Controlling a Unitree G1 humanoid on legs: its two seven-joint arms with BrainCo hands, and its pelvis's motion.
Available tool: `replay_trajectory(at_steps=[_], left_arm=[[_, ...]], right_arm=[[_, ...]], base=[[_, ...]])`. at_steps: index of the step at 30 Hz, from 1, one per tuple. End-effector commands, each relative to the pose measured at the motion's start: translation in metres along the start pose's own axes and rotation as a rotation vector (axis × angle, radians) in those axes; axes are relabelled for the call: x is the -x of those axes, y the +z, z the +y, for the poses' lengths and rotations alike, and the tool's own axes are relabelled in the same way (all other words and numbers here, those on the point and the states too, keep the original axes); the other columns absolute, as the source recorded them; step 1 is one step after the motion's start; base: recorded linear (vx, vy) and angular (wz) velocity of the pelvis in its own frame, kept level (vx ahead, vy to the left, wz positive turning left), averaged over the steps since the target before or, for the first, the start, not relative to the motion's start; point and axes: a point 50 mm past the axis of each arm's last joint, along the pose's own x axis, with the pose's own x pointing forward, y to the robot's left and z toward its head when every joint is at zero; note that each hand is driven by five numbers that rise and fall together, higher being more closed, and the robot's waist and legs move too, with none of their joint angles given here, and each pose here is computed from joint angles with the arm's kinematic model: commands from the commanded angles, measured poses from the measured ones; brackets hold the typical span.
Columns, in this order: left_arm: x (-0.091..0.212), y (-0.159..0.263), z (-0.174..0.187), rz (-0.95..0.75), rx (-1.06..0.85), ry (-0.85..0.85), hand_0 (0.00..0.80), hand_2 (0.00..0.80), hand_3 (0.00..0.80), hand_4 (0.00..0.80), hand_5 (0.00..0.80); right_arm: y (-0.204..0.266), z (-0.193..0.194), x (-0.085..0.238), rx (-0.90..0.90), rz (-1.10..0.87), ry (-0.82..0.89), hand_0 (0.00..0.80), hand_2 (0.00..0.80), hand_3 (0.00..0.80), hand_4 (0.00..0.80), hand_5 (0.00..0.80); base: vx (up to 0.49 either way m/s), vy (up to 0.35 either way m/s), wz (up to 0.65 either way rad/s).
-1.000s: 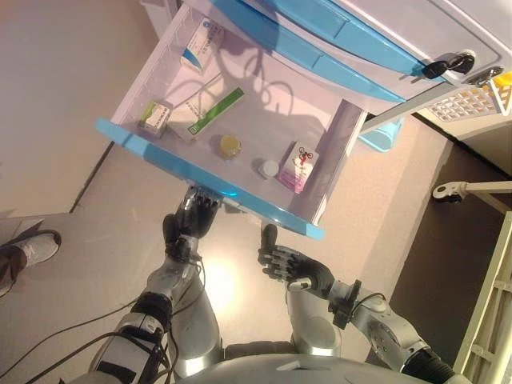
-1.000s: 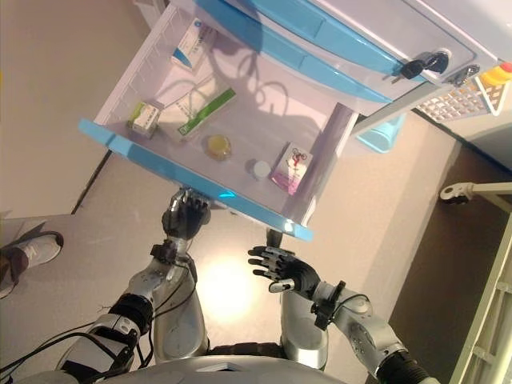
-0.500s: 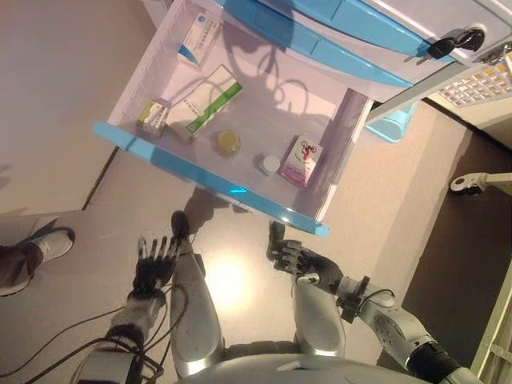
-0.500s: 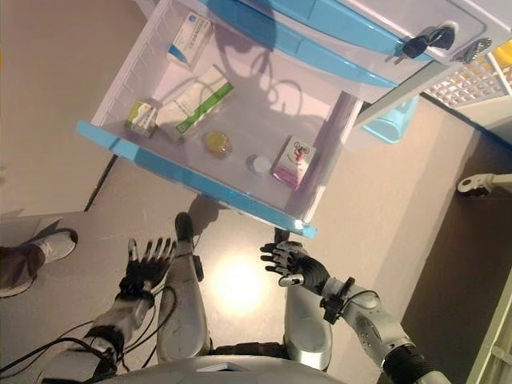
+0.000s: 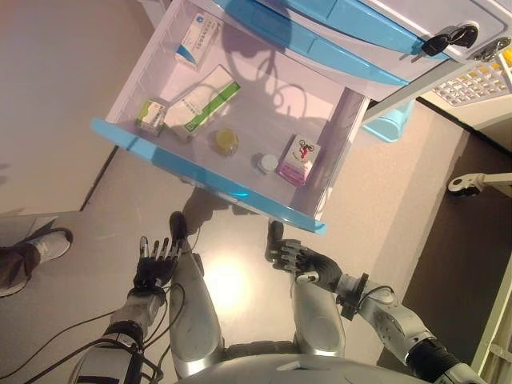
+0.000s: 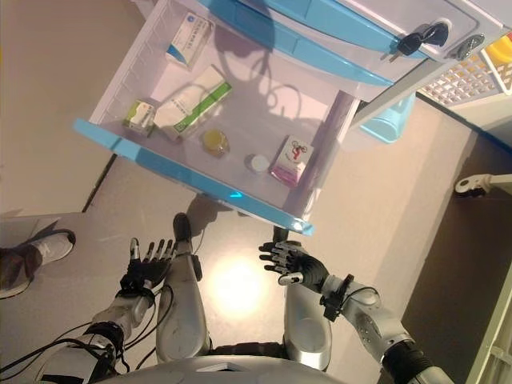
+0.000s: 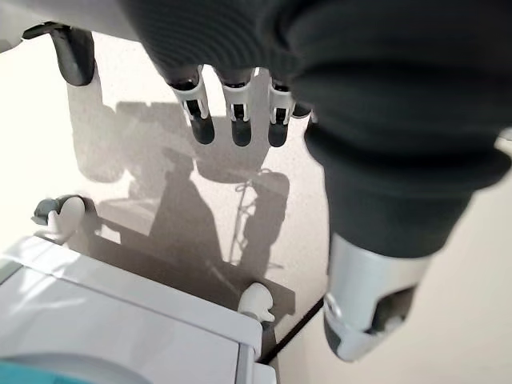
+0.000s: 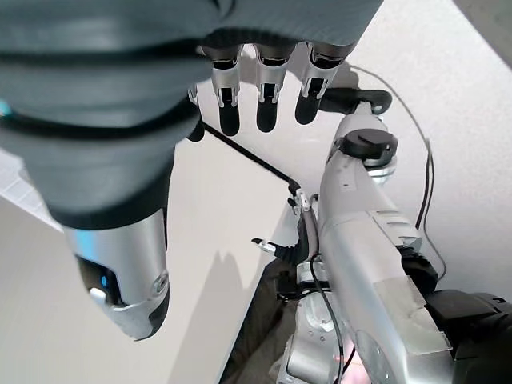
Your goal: Open the drawer and pick up the medicine
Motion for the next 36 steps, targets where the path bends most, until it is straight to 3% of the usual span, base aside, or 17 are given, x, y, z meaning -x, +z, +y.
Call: replay_trajectory(at_steps=[1, 6, 9, 13, 19, 26, 32, 36], left_arm=[[0.008, 0.023, 0.008, -0.089, -0.099, 0.049, 0.000, 0.000, 0.000, 0.000, 0.000], [0.019, 0.043, 0.017, -0.133, -0.199, 0.086, 0.000, 0.000, 0.000, 0.000, 0.000], [0.026, 0.057, 0.021, -0.155, -0.259, 0.127, 0.000, 0.000, 0.000, 0.000, 0.000], [0.044, 0.072, 0.034, -0.170, -0.348, 0.167, 0.000, 0.000, 0.000, 0.000, 0.000], [0.085, 0.072, 0.071, -0.137, -0.452, 0.236, 0.000, 0.000, 0.000, 0.000, 0.000], [0.118, 0.058, 0.104, -0.085, -0.450, 0.317, 0.000, 0.000, 0.000, 0.000, 0.000], [0.132, 0.043, 0.120, -0.042, -0.461, 0.360, 0.000, 0.000, 0.000, 0.000, 0.000], [0.133, 0.040, 0.121, -0.028, -0.496, 0.360, 0.000, 0.000, 0.000, 0.000, 0.000]], right_arm=[[0.007, 0.004, 0.000, -0.011, -0.058, -0.004, 0.000, 0.000, 0.000, 0.000, 0.000], [-0.015, -0.021, 0.028, -0.047, 0.033, -0.223, 0.000, 0.000, 0.000, 0.000, 0.000], [-0.035, -0.048, 0.057, -0.023, 0.143, -0.501, 0.000, 0.000, 0.000, 0.000, 0.000], [-0.029, -0.069, 0.094, -0.071, 0.049, -0.786, 0.000, 0.000, 0.000, 0.000, 0.000], [0.014, -0.071, 0.139, 0.080, -0.184, -0.957, 0.000, 0.000, 0.000, 0.000, 0.000], [0.087, -0.056, 0.170, 0.438, -0.392, -1.014, 0.000, 0.000, 0.000, 0.000, 0.000], [0.142, -0.024, 0.172, 0.742, -0.509, -0.875, 0.000, 0.000, 0.000, 0.000, 0.000], [0.163, -0.004, 0.161, 0.835, -0.530, -0.718, 0.000, 0.000, 0.000, 0.000, 0.000]], base=[[0.000, 0.000, 0.00], [0.007, 0.007, 0.02], [-0.015, 0.007, 0.02], [0.021, -0.002, 0.02], [0.062, 0.020, 0.03], [0.046, 0.083, 0.04], [0.042, 0.077, 0.04], [0.009, 0.050, 0.09]])
